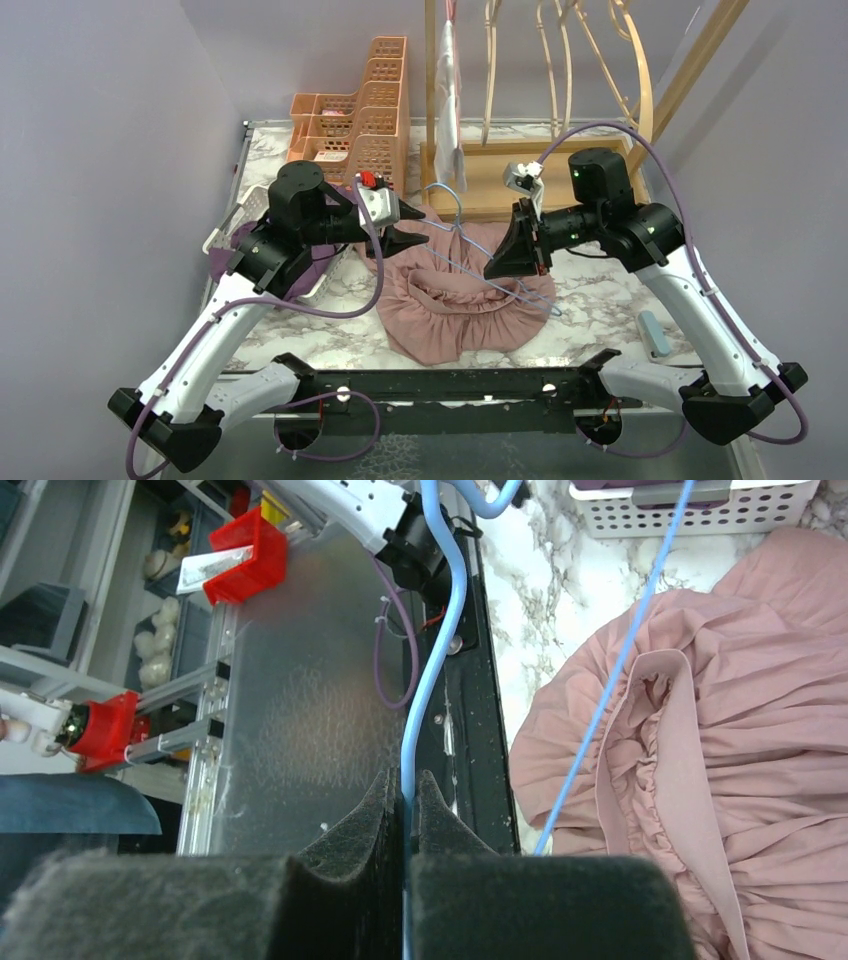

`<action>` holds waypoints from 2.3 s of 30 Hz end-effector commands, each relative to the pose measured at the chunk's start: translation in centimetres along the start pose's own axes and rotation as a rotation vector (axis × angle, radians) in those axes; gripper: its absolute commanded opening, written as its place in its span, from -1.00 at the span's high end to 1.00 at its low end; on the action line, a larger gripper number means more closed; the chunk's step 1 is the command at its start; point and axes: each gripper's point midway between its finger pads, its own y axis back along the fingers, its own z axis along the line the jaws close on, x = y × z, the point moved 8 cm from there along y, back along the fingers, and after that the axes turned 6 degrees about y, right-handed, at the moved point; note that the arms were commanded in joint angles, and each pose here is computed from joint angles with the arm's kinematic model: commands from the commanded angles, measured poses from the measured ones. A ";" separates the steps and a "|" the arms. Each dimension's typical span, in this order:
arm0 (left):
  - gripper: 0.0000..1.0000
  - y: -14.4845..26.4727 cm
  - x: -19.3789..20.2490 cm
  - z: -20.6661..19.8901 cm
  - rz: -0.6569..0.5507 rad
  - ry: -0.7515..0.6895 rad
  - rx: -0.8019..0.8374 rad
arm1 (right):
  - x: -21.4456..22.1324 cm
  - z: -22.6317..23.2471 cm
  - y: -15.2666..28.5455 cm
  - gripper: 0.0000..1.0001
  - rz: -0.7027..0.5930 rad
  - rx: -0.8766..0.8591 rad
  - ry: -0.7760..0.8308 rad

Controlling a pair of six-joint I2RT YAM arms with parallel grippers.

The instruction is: Place the skirt on the hanger

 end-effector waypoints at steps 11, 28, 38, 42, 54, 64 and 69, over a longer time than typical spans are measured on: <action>1.00 -0.3 1.5 -0.7 0.047 0.001 0.121 | -1.2 1.3 0.3 0.97 -0.005 -0.027 0.067; 1.00 0.0 2.6 0.1 0.092 -0.026 0.017 | -6.9 -3.5 -2.4 -0.22 -0.251 0.282 0.141; 1.00 0.1 2.7 0.0 0.097 -0.007 -0.001 | -5.6 -3.8 -6.1 0.25 -0.196 0.197 0.084; 1.00 0.1 2.9 0.0 0.099 0.032 -0.015 | -5.1 -3.7 -6.0 0.79 -0.191 0.198 0.093; -0.04 1.0 3.5 -0.4 0.073 0.223 -0.188 | -4.6 -2.0 -2.2 0.98 -0.220 0.367 0.333; -0.24 2.8 7.7 -1.6 0.020 0.728 -0.599 | 1.5 0.4 0.9 0.98 -0.017 0.389 0.388; -0.24 2.7 10.1 -2.3 0.015 0.952 -0.695 | 3.5 -0.7 0.8 0.97 0.055 0.438 0.348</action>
